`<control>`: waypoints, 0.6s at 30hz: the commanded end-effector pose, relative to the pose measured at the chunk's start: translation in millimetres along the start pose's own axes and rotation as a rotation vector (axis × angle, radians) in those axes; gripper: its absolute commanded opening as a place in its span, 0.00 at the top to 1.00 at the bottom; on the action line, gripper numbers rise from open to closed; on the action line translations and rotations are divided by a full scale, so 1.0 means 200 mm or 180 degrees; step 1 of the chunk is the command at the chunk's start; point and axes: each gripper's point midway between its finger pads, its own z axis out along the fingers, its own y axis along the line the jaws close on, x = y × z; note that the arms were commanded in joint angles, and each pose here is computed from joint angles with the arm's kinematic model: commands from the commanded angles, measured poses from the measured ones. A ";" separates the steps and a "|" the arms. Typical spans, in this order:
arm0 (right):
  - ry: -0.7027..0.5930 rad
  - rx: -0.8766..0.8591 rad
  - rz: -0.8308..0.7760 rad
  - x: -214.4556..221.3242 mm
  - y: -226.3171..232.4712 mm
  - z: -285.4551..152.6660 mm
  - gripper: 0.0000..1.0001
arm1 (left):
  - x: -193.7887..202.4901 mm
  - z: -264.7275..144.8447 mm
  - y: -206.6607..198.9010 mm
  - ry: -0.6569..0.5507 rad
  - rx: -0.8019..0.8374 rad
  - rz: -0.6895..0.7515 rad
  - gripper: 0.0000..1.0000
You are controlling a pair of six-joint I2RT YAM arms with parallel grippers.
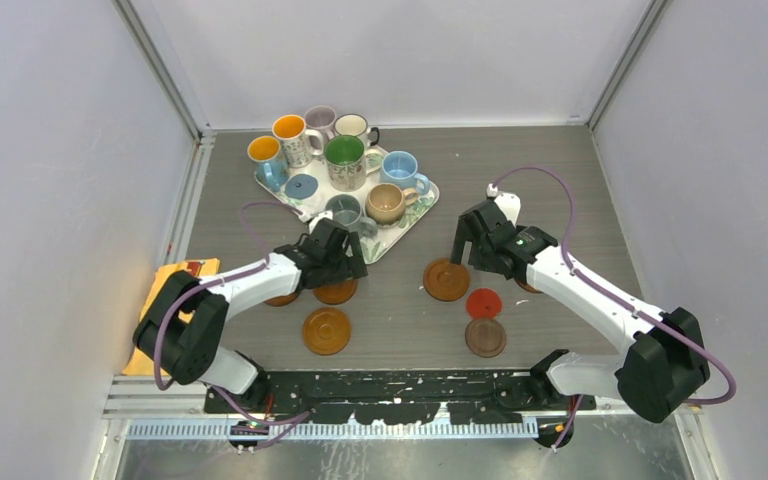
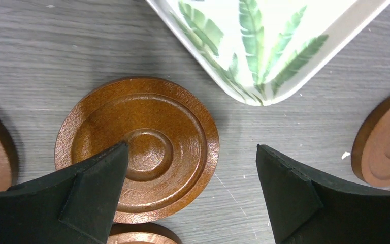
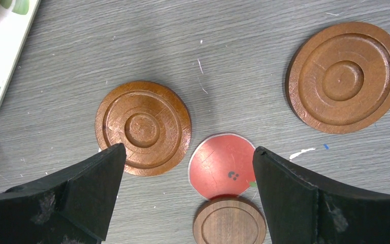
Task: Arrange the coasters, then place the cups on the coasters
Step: Move the coaster to the center of the board.
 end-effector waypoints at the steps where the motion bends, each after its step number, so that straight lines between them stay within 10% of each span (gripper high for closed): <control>1: -0.0079 -0.0075 0.0039 -0.04 0.04 -0.01 0.00 | 0.07 0.01 0.23 0.0189 -0.0431 0.0063 0.00; 18: 0.0085 -0.0032 -0.0012 0.05 0.05 0.07 0.00 | -0.03 -0.15 0.06 0.0162 0.0061 0.0247 0.00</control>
